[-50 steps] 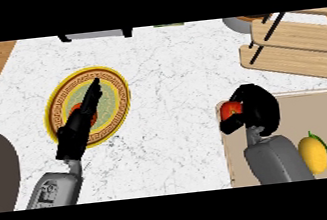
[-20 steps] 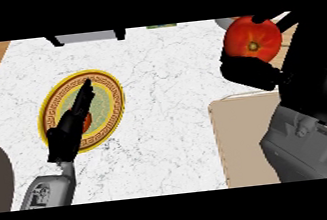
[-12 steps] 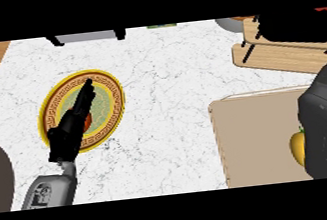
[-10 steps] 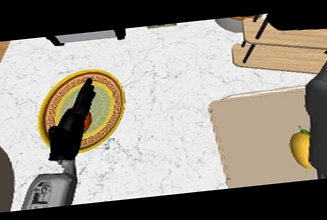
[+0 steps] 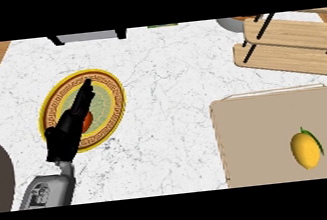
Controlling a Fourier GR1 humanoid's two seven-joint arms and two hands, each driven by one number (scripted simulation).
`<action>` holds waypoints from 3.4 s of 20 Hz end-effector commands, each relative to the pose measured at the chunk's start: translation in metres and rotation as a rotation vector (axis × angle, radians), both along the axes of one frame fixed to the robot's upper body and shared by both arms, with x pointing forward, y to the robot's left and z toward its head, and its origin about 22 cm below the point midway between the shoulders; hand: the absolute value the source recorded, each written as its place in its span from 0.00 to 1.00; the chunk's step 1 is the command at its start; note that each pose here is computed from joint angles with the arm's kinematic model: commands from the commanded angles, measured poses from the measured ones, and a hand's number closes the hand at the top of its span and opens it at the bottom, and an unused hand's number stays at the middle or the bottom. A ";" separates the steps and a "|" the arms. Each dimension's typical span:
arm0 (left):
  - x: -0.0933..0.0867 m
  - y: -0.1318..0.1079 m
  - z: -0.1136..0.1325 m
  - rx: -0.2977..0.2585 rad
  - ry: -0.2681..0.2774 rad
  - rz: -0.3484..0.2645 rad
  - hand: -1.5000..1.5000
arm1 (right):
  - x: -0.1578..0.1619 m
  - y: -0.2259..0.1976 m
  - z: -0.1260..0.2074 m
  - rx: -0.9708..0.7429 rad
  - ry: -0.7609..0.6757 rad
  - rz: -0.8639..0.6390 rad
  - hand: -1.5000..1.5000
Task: Pick the tomato from the tray and place it in the tiered shelf
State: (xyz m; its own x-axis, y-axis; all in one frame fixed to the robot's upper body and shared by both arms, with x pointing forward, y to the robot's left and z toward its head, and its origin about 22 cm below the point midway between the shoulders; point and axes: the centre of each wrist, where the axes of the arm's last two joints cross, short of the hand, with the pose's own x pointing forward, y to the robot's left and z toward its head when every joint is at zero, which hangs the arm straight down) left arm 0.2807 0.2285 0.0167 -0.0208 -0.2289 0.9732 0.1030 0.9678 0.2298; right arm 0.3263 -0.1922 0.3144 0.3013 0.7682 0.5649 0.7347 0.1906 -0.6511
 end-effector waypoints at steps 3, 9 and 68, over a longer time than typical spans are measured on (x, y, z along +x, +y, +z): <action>-0.003 -0.003 0.002 0.007 -0.024 0.021 0.50 | 0.007 -0.020 0.020 -0.084 0.003 -0.032 1.00; 0.008 -0.011 0.008 -0.017 -0.013 -0.007 0.50 | 0.051 -0.044 -0.028 -0.209 0.012 -0.078 1.00; 0.002 -0.001 -0.005 0.002 0.015 0.040 0.50 | -0.033 -0.214 0.049 0.471 -0.597 -0.203 0.00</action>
